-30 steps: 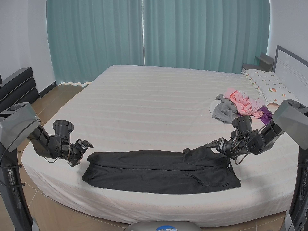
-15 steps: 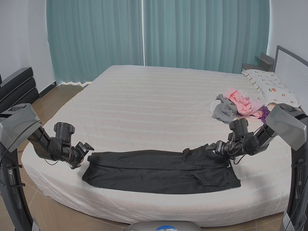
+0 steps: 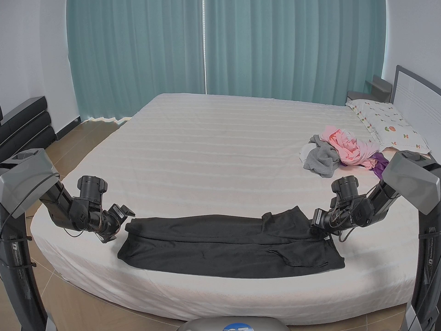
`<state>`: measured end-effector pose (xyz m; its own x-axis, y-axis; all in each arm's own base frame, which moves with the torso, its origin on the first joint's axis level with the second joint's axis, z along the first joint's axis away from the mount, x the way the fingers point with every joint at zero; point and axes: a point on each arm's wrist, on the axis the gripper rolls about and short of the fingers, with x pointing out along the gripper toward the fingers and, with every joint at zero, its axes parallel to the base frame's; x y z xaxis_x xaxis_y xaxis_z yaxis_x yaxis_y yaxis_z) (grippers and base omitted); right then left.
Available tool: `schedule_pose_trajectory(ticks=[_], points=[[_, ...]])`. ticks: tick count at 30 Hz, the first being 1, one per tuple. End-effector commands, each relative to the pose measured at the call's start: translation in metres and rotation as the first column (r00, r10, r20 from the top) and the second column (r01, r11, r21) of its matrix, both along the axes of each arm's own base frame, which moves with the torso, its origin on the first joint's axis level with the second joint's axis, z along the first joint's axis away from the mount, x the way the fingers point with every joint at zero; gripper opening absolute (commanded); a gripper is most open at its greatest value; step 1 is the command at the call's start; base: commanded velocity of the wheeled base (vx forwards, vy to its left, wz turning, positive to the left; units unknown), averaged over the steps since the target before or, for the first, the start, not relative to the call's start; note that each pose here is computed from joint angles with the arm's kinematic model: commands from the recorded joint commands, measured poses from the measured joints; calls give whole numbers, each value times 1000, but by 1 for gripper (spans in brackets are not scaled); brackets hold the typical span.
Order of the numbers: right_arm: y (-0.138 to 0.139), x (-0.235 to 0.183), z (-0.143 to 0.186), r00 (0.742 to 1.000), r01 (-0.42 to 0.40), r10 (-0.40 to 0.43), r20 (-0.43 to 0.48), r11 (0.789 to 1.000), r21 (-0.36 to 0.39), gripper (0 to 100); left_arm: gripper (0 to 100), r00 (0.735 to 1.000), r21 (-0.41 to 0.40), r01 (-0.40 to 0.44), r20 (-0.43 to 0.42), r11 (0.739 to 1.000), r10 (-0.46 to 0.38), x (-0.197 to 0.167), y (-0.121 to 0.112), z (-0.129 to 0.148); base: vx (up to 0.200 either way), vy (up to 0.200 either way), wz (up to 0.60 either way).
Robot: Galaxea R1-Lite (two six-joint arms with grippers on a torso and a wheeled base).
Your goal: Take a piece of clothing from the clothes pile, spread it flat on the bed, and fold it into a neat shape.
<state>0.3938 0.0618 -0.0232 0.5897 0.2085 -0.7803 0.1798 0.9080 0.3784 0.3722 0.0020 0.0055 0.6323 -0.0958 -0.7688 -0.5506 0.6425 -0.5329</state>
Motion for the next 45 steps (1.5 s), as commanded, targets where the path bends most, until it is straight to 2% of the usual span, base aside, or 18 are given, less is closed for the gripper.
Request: schedule_pose_trajectory(ticks=[1, 6, 10, 20, 21, 28, 29, 32, 35, 39, 45], points=[[-6, -15, 10, 1000, 12, -12, -11, 1000, 0, 0, 100, 1000, 1, 2, -4, 1000, -2, -2, 0, -2, 0, 0, 0], [-16, -30, 14, 999, 32, -32, -3, 999, 8, 0, 100, 1000, 3, 4, 8, 1000, -4, -4, 0, -4, 0, 0, 0], [-18, -41, 7, 999, 37, -37, -16, 999, 3, 0, 100, 1000, 3, 7, 11, 1000, -7, -4, -1, -4, 0, 0, 0], [-17, -62, -2, 997, 69, -70, 21, 997, 39, 0, 100, 1000, 3, 7, 13, 1000, -7, -4, -1, -3, 0, 0, 0], [-17, -62, -2, 997, 69, -70, 21, 997, 39, 100, 100, 1000, 3, 7, 13, 1000, -7, -4, -1, -3, 0, 0, 0], [-18, -72, 15, 992, 121, -124, 21, 988, 98, 100, 100, 999, 27, 43, 11, 999, -43, -4, -3, -4, 0, 0, 0], [-14, -75, 20, 988, 152, -155, 15, 980, 131, 100, 100, 996, 54, 90, 0, 994, -90, -7, -8, -8, 0, 0, 0], [-9, -83, 21, 981, 192, -192, -17, 967, 168, 100, 100, 985, 89, 171, -6, 981, -171, -12, -15, -13, 0, 0, 0], [-9, -90, 20, 978, 208, -204, -43, 962, 176, 100, 100, 971, 145, 234, 20, 961, -240, -10, -16, -19, 0, 0, 0], [-9, -94, 18, 977, 211, -206, -47, 960, 185, 100, 100, 955, 195, 290, 10, 937, -297, -6, -15, -32, 0, 0, 0], [-4, -107, 13, 980, 194, -196, -14, 957, 216, 100, 100, 915, 281, 390, -12, 877, -403, 1, -14, -43, 0, 0, 0]])
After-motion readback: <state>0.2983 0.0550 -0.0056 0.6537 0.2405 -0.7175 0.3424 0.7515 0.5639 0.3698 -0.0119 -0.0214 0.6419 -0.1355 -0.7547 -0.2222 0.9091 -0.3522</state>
